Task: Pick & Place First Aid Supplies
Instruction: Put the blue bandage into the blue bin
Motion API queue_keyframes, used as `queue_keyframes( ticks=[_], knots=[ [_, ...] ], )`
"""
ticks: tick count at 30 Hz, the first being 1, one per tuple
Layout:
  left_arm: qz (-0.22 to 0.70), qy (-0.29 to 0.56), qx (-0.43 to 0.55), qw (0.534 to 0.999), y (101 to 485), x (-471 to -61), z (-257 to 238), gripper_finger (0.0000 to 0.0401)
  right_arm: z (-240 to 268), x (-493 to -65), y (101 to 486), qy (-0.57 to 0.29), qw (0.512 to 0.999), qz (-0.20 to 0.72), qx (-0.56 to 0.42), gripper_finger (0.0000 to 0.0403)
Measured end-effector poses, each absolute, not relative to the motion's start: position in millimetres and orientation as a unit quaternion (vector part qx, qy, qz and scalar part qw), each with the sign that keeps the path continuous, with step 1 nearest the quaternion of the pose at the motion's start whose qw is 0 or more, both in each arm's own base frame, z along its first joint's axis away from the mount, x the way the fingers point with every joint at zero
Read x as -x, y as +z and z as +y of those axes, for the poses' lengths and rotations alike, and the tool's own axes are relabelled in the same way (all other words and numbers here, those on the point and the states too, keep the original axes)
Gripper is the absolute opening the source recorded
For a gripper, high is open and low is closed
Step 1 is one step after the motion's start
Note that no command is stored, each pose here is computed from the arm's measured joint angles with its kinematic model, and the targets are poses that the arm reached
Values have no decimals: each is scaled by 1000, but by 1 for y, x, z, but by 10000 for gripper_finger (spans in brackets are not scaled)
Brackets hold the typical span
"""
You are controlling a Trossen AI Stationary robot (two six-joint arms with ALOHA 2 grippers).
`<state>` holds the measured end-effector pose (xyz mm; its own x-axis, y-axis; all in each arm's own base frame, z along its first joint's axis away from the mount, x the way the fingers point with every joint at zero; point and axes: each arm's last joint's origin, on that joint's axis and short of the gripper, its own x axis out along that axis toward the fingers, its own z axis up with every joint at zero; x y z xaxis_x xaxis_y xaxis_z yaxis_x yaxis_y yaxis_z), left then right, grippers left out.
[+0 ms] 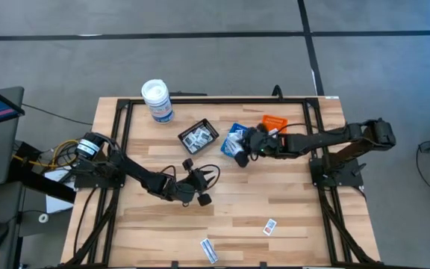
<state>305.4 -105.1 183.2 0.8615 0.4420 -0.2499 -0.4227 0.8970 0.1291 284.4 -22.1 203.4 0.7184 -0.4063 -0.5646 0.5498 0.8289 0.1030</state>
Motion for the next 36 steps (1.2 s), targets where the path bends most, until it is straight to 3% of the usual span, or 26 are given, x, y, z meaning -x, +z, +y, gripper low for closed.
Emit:
queue_keyframes(
  ticks=[4,10,18,24,33,36],
  knots=[
    [133,210,6,969,183,-305,-108,100,-32,-272,203,-352,885,291,-89,2],
    [133,202,11,970,183,-303,-113,100,-37,-276,190,-338,880,326,-73,15],
    [134,199,11,971,182,-302,-115,100,-46,-282,182,-344,869,351,-61,73],
    [141,172,16,975,182,-303,-116,100,-31,-302,217,-234,914,313,-105,92],
    [194,-90,58,975,179,-301,-136,100,34,-307,226,7,931,345,-119,93],
    [196,-128,66,970,180,-295,-150,100,57,-303,225,84,919,364,-123,92]
  ],
)
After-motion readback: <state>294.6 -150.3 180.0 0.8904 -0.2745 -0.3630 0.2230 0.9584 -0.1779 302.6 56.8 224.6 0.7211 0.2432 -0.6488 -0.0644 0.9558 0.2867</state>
